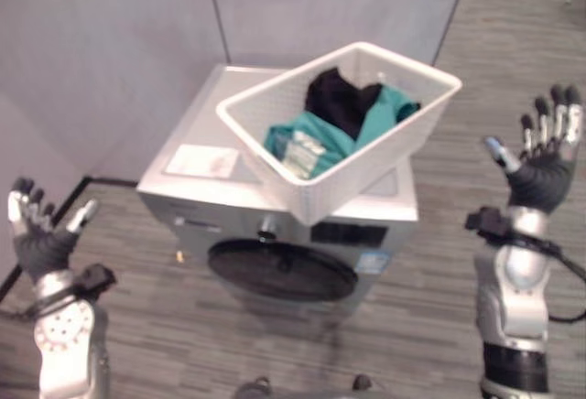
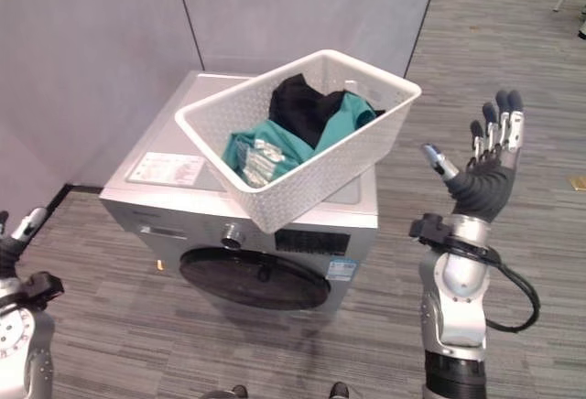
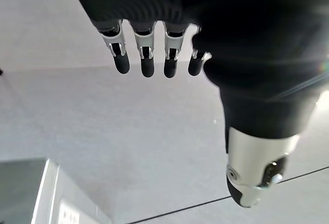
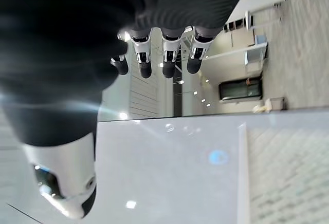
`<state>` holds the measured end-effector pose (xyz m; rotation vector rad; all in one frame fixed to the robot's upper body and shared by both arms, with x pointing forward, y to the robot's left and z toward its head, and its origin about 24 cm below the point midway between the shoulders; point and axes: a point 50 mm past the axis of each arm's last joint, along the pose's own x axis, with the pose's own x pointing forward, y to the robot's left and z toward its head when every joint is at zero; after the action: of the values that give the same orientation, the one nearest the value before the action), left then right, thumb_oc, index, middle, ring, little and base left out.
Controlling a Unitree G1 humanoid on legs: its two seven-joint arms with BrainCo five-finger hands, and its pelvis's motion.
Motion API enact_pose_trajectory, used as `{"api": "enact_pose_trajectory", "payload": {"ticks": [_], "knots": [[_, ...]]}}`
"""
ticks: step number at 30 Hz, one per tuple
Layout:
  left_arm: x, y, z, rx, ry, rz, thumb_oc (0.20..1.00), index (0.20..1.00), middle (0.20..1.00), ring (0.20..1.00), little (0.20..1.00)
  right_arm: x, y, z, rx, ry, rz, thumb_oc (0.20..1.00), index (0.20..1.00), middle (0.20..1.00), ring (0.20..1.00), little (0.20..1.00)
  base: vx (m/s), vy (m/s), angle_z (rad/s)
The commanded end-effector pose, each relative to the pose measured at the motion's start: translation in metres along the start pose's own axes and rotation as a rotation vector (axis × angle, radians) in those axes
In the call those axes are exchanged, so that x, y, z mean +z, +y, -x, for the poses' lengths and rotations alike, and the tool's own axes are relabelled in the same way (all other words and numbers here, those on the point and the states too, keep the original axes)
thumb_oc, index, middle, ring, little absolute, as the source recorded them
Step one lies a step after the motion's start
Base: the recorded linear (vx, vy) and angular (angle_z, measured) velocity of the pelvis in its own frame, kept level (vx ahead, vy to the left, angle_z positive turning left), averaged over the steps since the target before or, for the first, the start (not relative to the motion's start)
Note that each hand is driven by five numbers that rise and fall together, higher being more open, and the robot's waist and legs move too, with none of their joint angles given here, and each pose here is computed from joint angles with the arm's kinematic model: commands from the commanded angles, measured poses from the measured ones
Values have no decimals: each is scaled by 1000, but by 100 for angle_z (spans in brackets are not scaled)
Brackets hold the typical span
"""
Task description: Grab the laundry basket,head to the washer,open it,put in the laundry and shut it.
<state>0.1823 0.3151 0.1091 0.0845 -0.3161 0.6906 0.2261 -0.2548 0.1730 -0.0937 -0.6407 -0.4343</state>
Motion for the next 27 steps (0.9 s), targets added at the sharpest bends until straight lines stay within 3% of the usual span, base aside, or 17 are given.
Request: {"api": "enact_pose_trajectory", "payload": {"ticks": [1, 6, 12, 13, 19, 27], "knots": [[42, -8, -17, -95, -211, -13, 1000, 1000, 1000, 1000, 1000, 36, -5, -10, -43, -209, 58, 1000, 1000, 1000, 1000, 1000, -202, -190, 31], [41, -21, -16, -135, -212, 23, 1000, 1000, 1000, 1000, 1000, 29, -13, -11, -42, -192, 209, 1000, 1000, 1000, 1000, 1000, -184, -109, 41], [15, -10, -9, -122, -103, -57, 1000, 1000, 1000, 1000, 1000, -14, -28, 15, 90, 70, 322, 1000, 1000, 1000, 1000, 1000, -93, 19, -5], [-1, -1, -2, -103, -31, -103, 1000, 1000, 1000, 1000, 1000, -34, -38, 33, 123, 205, 347, 1000, 1000, 1000, 1000, 1000, 4, 136, -13], [-42, 22, 17, -41, 173, -168, 1000, 1000, 1000, 1000, 1000, -66, -61, 74, 113, 468, 366, 1000, 1000, 1000, 1000, 1000, 57, 125, -14], [-68, 24, 29, -42, 284, -226, 1000, 1000, 1000, 1000, 1000, -87, -51, 86, 141, 555, 363, 1000, 1000, 1000, 1000, 1000, 12, 102, -19]]}}
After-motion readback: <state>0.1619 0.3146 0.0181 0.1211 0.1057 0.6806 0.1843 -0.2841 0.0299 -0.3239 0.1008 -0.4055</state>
